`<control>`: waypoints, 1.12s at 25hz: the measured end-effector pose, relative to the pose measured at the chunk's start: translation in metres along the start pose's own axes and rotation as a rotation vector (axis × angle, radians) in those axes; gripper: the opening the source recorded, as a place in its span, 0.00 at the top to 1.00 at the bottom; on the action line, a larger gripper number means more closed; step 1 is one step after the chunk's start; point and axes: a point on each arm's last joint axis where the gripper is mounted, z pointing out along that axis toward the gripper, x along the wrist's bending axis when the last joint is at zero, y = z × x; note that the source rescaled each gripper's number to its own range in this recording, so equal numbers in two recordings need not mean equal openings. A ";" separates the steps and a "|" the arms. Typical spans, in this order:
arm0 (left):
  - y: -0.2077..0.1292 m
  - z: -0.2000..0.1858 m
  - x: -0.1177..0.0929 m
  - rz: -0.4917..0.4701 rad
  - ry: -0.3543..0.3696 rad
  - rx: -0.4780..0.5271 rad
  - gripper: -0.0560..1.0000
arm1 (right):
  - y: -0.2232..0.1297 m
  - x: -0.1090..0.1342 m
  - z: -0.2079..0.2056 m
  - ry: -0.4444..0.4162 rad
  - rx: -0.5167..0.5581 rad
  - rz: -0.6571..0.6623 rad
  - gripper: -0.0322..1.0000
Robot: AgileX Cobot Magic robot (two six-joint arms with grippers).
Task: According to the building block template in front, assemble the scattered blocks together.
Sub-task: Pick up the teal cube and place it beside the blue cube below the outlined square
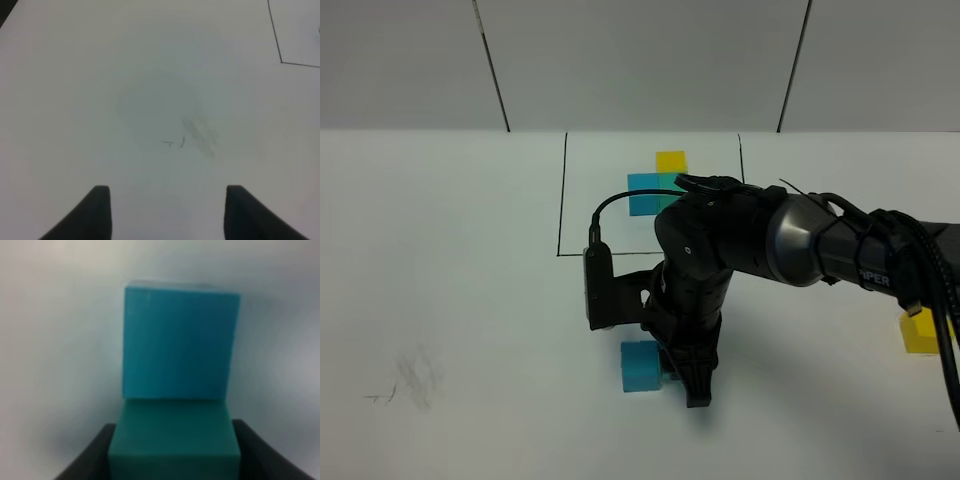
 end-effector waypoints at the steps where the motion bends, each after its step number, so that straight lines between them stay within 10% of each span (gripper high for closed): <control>1: 0.000 0.000 0.000 0.000 0.000 0.000 0.81 | 0.001 0.000 0.000 0.000 -0.001 -0.004 0.94; 28: 0.000 0.000 0.000 -0.003 -0.001 0.000 0.81 | 0.008 -0.013 0.016 0.011 0.060 -0.085 0.94</control>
